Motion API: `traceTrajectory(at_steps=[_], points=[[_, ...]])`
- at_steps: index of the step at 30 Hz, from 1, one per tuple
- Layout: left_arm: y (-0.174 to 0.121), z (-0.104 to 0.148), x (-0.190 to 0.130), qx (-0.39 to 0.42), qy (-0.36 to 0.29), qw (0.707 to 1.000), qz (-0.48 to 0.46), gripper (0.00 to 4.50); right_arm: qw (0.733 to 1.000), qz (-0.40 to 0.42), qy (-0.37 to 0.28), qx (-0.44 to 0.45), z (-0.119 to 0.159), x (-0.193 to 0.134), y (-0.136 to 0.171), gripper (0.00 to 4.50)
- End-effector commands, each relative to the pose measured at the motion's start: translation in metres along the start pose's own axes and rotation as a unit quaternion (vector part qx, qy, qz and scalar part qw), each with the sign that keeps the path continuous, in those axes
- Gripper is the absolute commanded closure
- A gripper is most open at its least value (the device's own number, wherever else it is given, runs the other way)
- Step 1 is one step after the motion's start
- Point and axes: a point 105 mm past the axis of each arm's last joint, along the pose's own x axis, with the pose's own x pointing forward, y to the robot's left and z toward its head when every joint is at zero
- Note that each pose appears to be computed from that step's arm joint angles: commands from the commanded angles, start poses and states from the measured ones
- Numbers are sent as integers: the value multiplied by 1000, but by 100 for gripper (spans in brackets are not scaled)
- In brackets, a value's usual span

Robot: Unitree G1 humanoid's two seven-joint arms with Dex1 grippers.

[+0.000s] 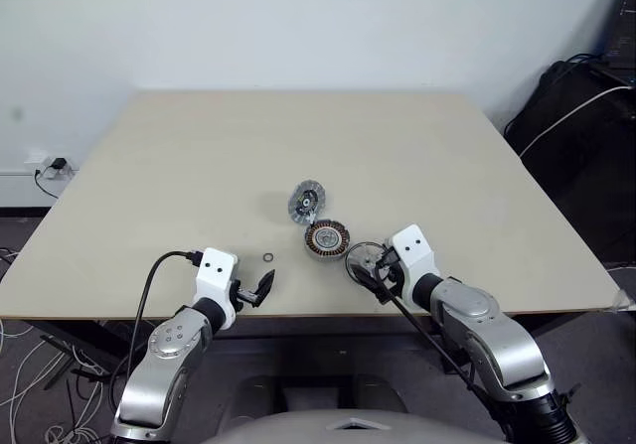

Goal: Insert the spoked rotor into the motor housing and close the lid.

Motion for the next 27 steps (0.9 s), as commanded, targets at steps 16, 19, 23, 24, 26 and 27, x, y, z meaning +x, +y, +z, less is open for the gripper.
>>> traceTrajectory(at_steps=[16, 19, 23, 24, 26, 27], points=[[-4, 11, 2, 4, -22, 1000, -9, 2, 999, -13, -31, -14, 14, -2, -4, 0], [-4, 11, 3, 3, -21, 1000, -9, 2, 999, -13, -32, -13, 14, -2, -4, 0], [-2, 12, 9, 5, -22, 1000, -8, 2, 999, -13, -31, -13, 14, -1, -3, 0], [-2, 13, 12, 8, -22, 1000, -9, 2, 999, -12, -32, -13, 15, -1, -3, 0], [-1, 15, 18, 11, -23, 1000, -11, 2, 999, -12, -32, -13, 15, 0, -3, 0], [-1, 16, 21, 12, -23, 1000, -11, 2, 999, -12, -32, -12, 15, 0, -3, 0]])
